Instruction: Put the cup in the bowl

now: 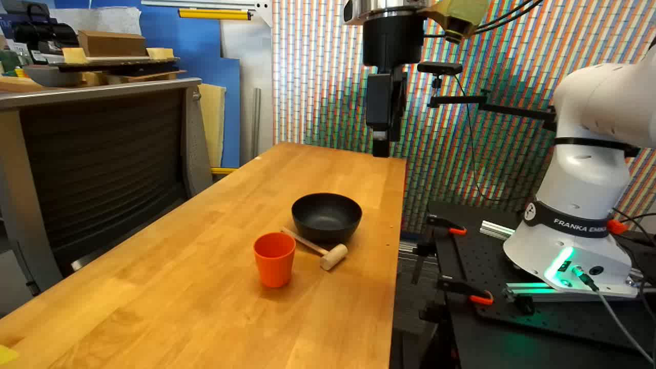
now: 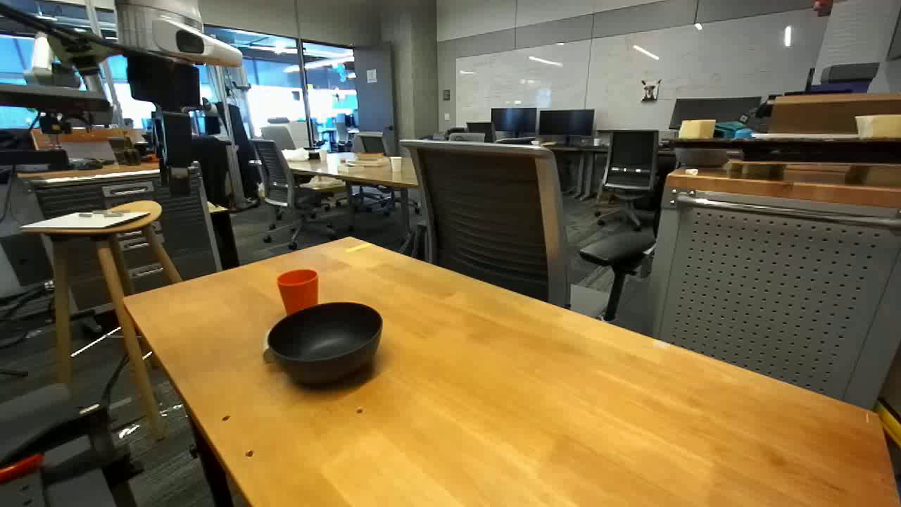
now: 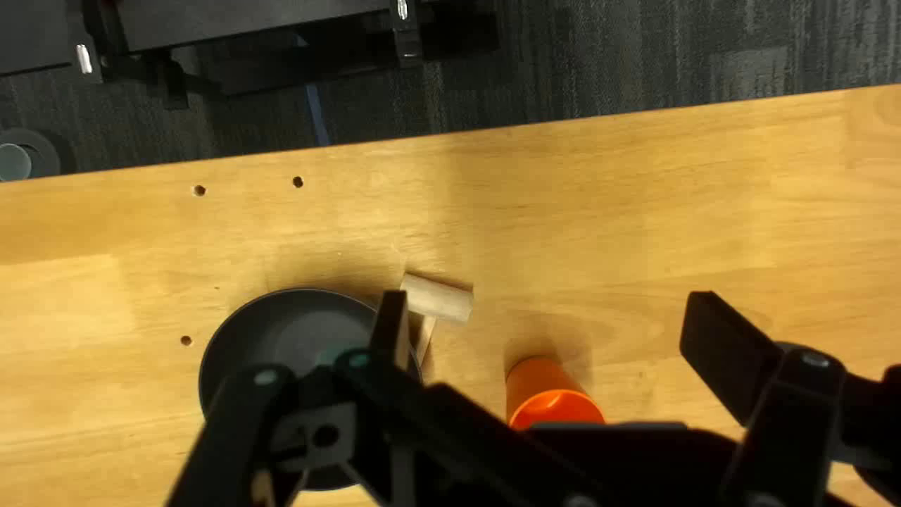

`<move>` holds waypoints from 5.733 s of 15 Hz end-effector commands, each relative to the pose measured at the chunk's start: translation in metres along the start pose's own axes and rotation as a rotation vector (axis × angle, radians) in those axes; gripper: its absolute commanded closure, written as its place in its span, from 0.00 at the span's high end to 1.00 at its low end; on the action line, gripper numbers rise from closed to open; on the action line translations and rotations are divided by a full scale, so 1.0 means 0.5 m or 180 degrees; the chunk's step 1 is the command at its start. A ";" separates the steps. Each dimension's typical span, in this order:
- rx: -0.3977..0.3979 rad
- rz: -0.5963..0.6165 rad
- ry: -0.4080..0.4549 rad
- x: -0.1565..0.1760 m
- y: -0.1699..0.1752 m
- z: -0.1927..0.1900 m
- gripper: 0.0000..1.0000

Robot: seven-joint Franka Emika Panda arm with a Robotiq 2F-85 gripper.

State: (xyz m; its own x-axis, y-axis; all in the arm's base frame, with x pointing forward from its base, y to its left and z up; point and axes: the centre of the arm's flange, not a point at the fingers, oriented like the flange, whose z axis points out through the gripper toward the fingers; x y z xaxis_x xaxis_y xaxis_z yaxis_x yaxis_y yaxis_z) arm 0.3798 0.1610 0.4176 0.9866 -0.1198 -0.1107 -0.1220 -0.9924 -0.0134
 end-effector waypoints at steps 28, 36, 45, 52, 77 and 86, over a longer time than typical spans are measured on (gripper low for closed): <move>-0.0354 0.0136 0.0273 0.347 -0.114 0.327 1.00; -0.0330 0.0252 0.0210 0.370 -0.097 0.374 0.48; -0.0036 0.0425 0.0116 0.314 -0.112 0.362 0.01; -0.0527 0.0888 0.0866 0.292 -0.025 0.177 0.05; -0.0017 0.1497 -0.0047 0.315 0.160 0.400 0.06; 0.0145 0.1180 -0.0323 0.259 0.111 0.403 0.74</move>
State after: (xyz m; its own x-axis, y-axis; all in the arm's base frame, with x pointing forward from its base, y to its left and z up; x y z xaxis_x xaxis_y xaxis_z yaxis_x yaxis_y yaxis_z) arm 0.4882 0.0789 0.1905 0.8341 -0.5197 -0.1851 -0.5253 -0.8507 0.0212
